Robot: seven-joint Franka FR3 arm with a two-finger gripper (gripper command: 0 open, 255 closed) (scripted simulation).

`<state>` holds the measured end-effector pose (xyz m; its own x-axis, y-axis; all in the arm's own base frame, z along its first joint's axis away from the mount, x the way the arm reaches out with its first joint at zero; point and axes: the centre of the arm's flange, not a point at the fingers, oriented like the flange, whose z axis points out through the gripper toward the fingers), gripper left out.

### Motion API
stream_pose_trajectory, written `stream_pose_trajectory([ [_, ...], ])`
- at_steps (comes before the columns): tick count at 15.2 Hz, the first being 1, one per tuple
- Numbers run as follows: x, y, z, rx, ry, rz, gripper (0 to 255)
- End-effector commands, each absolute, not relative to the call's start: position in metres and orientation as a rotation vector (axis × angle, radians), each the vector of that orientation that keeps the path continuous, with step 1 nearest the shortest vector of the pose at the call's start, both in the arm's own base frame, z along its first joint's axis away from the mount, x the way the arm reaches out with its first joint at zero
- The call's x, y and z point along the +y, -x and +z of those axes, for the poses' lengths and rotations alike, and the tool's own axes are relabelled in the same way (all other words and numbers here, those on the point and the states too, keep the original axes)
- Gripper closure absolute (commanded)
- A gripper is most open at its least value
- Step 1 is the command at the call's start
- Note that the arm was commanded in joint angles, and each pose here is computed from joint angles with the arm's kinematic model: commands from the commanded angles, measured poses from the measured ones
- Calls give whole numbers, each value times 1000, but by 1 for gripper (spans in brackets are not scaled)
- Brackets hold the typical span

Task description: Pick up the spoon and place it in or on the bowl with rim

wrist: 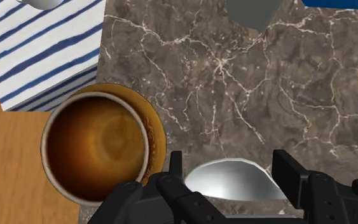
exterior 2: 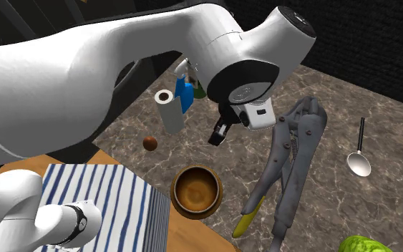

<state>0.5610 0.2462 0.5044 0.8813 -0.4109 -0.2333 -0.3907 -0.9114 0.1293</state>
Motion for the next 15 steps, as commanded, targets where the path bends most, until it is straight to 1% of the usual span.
stream_pose_trajectory([
  [1, 224, -549, 507, -633, -2971, -396, 255],
  [15, 63, -460, 515, -633, -2971, -396, 255],
])
